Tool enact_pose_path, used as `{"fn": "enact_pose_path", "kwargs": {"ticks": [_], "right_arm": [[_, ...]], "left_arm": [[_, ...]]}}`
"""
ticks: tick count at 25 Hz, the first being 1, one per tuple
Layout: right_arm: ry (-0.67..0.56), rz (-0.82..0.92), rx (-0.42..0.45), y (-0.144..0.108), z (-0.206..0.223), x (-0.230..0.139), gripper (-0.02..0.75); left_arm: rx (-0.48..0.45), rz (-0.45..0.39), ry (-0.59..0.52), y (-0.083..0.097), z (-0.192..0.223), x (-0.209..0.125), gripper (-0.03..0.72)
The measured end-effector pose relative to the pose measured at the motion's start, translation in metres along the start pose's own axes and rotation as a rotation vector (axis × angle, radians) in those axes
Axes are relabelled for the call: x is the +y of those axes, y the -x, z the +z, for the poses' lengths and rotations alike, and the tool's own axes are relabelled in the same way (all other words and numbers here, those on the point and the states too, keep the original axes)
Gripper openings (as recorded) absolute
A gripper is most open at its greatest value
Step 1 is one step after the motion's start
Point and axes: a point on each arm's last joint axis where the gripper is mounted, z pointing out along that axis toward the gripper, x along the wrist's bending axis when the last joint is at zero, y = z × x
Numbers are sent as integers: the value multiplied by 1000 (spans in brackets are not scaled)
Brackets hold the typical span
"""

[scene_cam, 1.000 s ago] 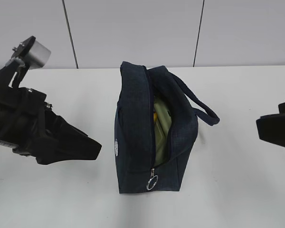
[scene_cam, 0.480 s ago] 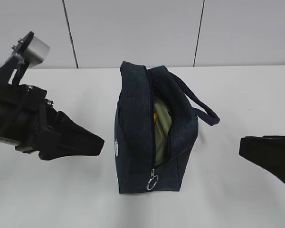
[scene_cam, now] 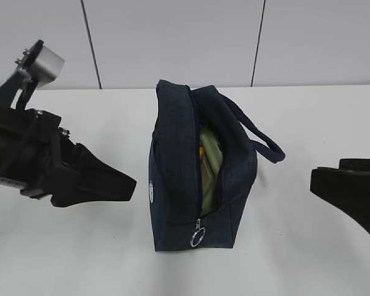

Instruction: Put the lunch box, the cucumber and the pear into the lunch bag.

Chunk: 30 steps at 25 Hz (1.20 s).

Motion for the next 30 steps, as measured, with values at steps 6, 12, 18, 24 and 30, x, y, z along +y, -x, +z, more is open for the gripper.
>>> {"fn": "enact_pose_path", "kwargs": {"ticks": [6,12,18,24,30], "right_arm": [[-49,-253,30,-1,1,-8,391],[-114,-260,57,0,2,-22,391],[-46,281,136,-9,2,-15,391],[-211,-34,317,-27,-5,-19,391],[-641,-356,180,-10,-4,-24,389]], "left_arm": [[-3,-1,-1,0,0,0,344],[-5,-1,-2,0,0,0,344],[-21,-1,-13,2,0,-1,342],[-29,-1,-17,3,0,-2,342],[-32,-1,-20,3,0,-2,342]]}}
